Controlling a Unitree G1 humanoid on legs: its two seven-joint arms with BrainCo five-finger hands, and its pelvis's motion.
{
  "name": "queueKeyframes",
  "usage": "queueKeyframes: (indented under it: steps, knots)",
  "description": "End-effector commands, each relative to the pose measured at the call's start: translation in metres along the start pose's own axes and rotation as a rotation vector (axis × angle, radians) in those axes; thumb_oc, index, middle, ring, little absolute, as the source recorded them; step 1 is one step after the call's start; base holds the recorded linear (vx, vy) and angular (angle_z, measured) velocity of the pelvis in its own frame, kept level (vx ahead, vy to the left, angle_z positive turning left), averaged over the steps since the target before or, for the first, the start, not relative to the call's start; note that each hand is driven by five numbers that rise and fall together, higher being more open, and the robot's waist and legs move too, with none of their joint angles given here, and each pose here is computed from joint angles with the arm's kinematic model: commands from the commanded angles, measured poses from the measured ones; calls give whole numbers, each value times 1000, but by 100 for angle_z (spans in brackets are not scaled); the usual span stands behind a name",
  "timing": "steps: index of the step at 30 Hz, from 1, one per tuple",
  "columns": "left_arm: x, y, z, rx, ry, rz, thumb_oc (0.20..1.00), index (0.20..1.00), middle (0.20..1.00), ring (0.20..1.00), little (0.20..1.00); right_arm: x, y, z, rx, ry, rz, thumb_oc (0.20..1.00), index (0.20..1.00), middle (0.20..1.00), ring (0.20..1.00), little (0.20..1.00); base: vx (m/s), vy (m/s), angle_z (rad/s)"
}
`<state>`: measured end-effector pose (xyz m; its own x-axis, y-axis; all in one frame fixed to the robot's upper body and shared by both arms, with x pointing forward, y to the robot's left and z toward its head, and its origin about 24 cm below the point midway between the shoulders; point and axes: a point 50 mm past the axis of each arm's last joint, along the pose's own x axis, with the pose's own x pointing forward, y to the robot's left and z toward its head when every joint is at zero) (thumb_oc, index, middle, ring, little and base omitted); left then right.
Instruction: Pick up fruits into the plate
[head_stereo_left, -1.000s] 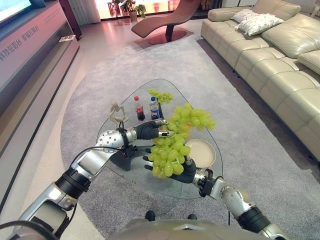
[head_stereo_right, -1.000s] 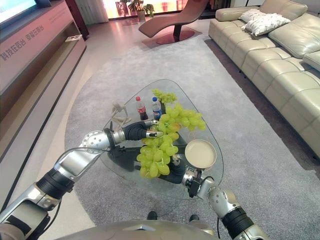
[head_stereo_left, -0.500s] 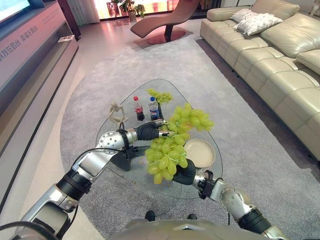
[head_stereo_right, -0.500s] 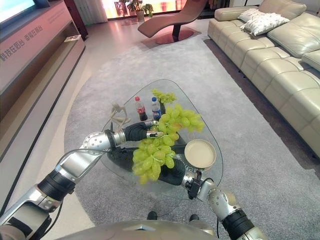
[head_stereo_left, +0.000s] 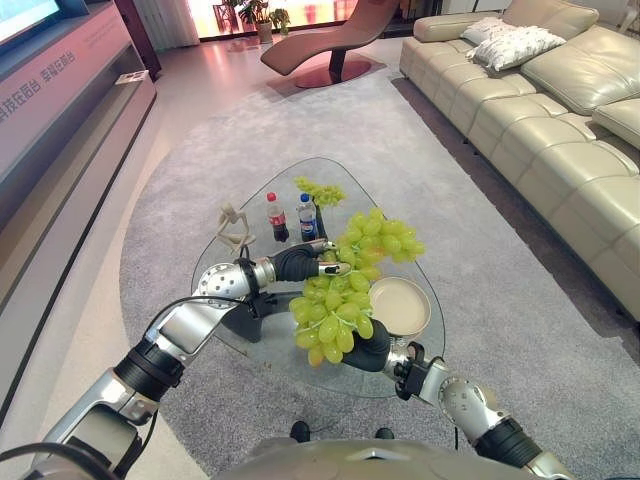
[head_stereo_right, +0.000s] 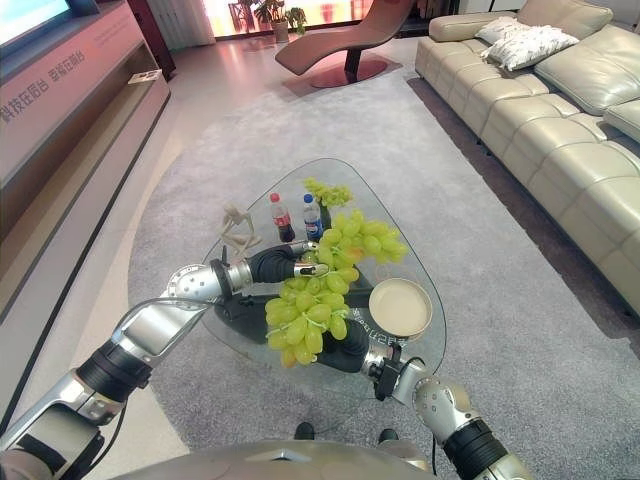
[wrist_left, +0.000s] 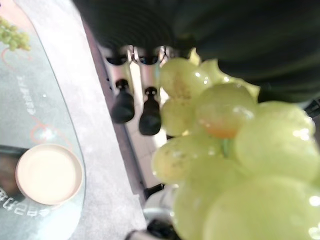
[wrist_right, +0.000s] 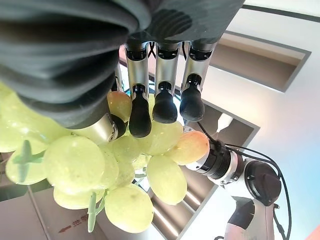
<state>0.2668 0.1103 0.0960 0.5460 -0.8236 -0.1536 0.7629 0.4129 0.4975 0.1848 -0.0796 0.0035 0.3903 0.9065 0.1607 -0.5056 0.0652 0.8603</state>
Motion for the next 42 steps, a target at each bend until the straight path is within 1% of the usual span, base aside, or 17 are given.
queueKeyframes:
  steps: [1, 2, 3, 19, 28, 36, 42]
  knots:
    - [-1, 19, 16, 70, -69, 56, 200, 200, 200, 200, 200, 26, 30, 24, -53, -121, 226, 200, 200, 200, 200, 200, 0, 0, 0]
    - [0, 19, 16, 68, -67, 56, 200, 200, 200, 200, 200, 27, 31, 24, -45, -125, 229, 749, 749, 749, 749, 749, 0, 0, 0]
    - [0, 19, 16, 68, -66, 57, 200, 200, 200, 200, 200, 27, 31, 24, -43, -126, 230, 1000, 1000, 1000, 1000, 1000, 0, 0, 0]
    - [0, 19, 10, 48, -41, 45, 200, 200, 200, 200, 200, 31, 40, 32, -55, -147, 298, 1000, 1000, 1000, 1000, 1000, -6, 1, -1]
    - [-1, 7, 3, 4, -21, 1, 200, 200, 200, 200, 200, 32, 45, 35, -59, -160, 318, 1000, 1000, 1000, 1000, 1000, -3, 0, 0]
    - [0, -2, 2, 43, 0, -31, 200, 200, 200, 200, 200, 30, 43, 37, -83, -174, 270, 1000, 1000, 1000, 1000, 1000, 0, 0, 0]
    - [-7, -3, 5, -38, -28, -53, 200, 200, 200, 200, 200, 19, 35, 44, -171, -182, 185, 1000, 1000, 1000, 1000, 1000, 0, 0, 0]
